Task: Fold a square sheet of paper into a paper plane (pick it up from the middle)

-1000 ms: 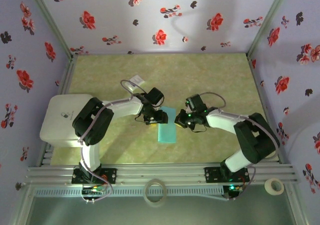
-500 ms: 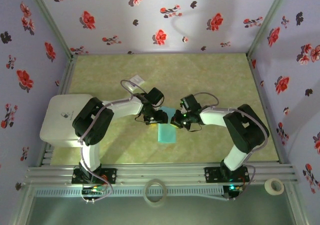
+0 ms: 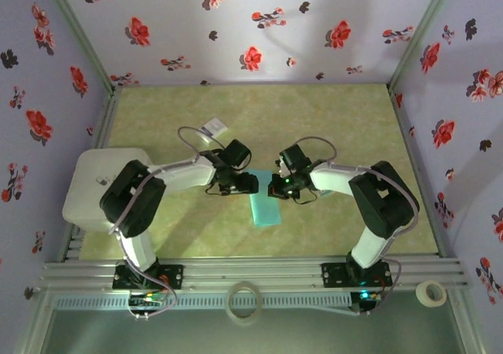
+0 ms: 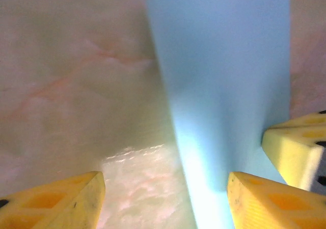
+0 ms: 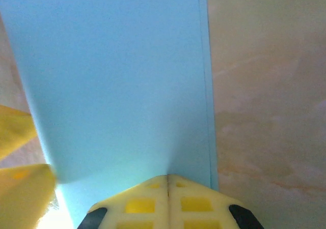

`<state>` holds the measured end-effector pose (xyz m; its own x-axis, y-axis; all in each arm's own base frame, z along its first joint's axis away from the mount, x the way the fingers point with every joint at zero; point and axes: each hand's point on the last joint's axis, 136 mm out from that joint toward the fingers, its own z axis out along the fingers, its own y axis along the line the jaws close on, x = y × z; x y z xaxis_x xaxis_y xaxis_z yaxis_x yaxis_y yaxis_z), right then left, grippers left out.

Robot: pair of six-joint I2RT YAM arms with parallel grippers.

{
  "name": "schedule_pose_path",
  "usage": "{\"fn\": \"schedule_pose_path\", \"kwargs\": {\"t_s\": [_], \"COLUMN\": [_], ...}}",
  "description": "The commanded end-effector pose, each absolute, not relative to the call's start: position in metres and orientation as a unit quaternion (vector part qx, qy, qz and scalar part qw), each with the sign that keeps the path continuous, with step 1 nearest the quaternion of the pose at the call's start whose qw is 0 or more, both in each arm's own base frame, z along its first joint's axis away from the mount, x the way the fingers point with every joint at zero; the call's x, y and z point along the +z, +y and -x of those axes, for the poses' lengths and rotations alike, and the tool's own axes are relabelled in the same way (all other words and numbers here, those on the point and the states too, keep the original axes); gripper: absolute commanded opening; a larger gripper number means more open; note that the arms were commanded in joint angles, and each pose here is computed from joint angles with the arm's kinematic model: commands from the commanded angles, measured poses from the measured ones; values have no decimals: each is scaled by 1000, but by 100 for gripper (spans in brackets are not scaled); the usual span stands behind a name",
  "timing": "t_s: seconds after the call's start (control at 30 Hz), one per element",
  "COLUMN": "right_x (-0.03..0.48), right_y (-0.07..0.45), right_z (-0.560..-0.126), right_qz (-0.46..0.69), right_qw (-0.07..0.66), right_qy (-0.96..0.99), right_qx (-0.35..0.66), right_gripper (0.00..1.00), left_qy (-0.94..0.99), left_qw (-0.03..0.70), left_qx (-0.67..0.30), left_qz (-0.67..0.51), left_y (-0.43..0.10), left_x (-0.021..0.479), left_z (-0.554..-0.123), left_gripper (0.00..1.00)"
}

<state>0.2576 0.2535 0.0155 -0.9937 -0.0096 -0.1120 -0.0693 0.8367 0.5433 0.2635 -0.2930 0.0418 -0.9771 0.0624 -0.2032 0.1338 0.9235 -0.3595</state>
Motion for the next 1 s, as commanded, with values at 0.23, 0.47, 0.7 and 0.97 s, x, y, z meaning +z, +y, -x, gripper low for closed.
{"fn": "schedule_pose_path", "kwargs": {"t_s": [0.23,0.47,0.7,0.97], "right_x": [-17,-20,-20,-19], "right_y": [216,218,216,217], "right_z": [-240,-237,-237,-237], "right_qz": [47,33,17,2], "right_qw": [33,13,9,7], "right_qy": [978,977,975,972], "right_qx": [198,211,221,233], "right_gripper": [0,0,0,0], "left_qy": [937,917,924,933], "left_qw": [202,199,167,115], "left_qx": [-284,-345,-343,-341], "left_qz": [-3,7,10,7], "left_y": [-285,-294,-296,-307], "left_x": [99,103,88,62], "left_z": [-279,-280,-275,-269], "left_gripper": [50,33,45,54]}}
